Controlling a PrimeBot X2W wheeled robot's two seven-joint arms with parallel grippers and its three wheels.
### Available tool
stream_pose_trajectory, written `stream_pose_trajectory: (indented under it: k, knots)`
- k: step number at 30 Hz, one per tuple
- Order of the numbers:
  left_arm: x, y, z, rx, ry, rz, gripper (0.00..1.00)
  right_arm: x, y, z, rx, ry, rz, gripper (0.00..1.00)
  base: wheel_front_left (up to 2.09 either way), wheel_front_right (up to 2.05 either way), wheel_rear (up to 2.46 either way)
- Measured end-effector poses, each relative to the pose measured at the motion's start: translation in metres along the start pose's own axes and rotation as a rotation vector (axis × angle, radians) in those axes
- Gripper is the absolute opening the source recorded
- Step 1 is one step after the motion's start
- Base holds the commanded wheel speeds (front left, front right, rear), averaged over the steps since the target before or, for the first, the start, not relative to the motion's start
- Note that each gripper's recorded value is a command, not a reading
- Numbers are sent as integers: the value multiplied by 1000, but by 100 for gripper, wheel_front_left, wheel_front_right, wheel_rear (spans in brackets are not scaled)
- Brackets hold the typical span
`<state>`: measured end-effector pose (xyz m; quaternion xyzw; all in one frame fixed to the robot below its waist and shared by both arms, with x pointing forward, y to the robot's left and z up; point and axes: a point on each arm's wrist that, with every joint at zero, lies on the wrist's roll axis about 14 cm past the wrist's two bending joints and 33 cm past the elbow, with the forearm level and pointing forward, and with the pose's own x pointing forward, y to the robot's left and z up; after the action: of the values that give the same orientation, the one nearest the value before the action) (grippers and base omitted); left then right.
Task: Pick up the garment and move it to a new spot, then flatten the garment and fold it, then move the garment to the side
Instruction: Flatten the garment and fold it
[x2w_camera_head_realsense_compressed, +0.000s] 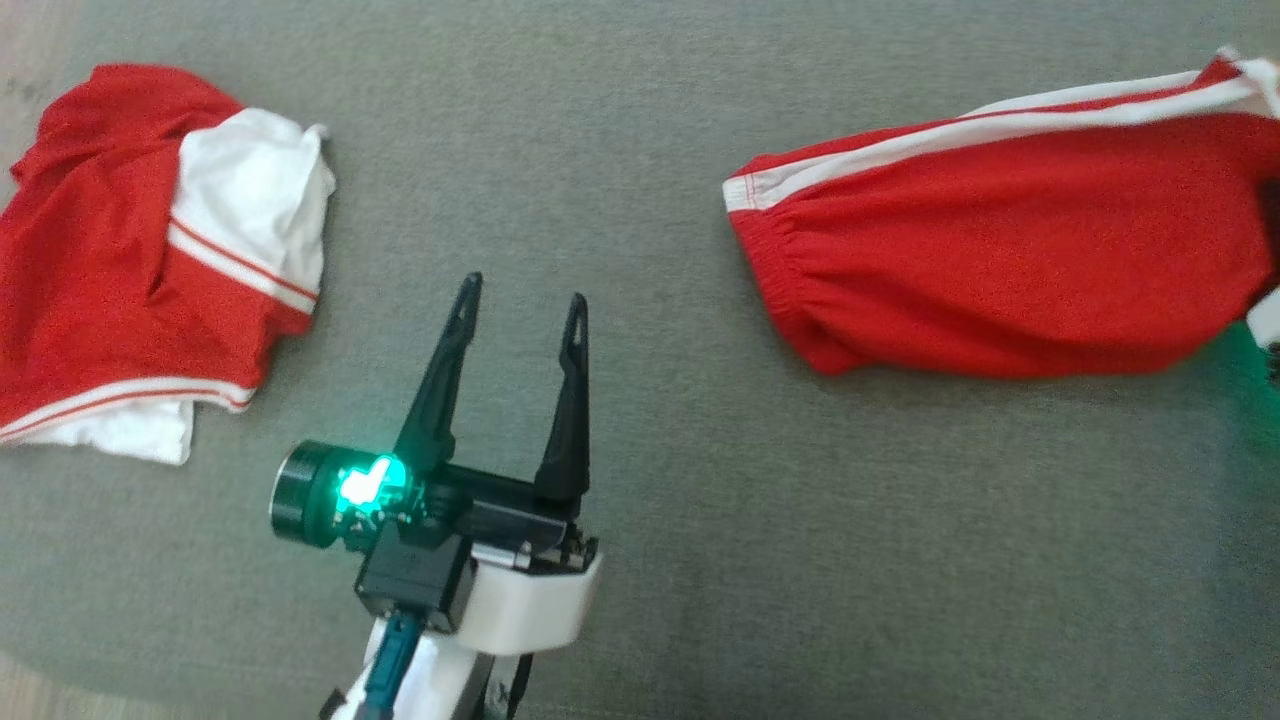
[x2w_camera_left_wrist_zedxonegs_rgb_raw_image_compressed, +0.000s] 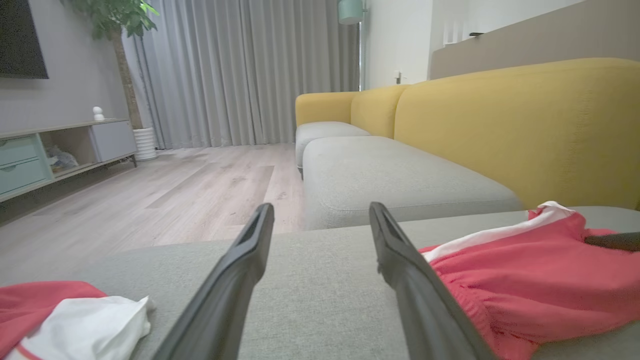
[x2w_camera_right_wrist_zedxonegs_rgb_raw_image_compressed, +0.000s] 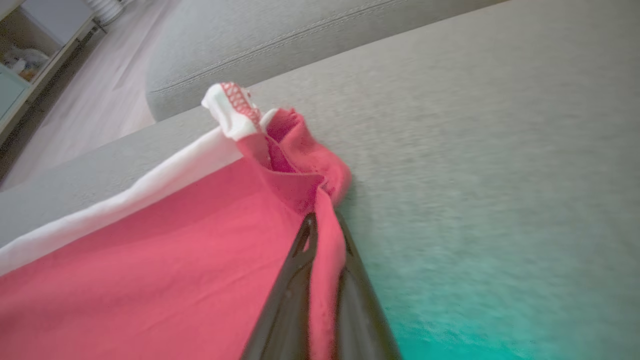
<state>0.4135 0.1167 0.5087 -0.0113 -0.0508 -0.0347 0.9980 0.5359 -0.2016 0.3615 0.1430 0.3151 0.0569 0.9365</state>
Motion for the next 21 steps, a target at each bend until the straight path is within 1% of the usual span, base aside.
stream_pose_trajectory:
  k: [3,9,13,15,17,19,21]
  knots:
    - [-2,-9,0,4,-3,-34,100,-14,-24,8,9,-59,-65,0,0,0,0]
    - [4,-29,5,-11,-30,-111,100,-55,-84,9,45,-92,-227,0,0,0,0]
    - [8,-48,8,-23,-47,-177,100,-81,-108,14,65,-156,-289,0,0,0,0]
    - [9,-55,9,-33,-54,-200,100,-93,-114,22,59,-212,-306,0,0,0,0]
    - [10,-59,11,-34,-61,-213,100,-100,-113,34,46,-277,-302,0,0,0,0]
    - [9,-62,14,-31,-68,-226,100,-104,-103,48,38,-342,-276,0,0,0,0]
    - [8,-63,15,-30,-70,-230,100,-105,-85,66,27,-415,-228,0,0,0,0]
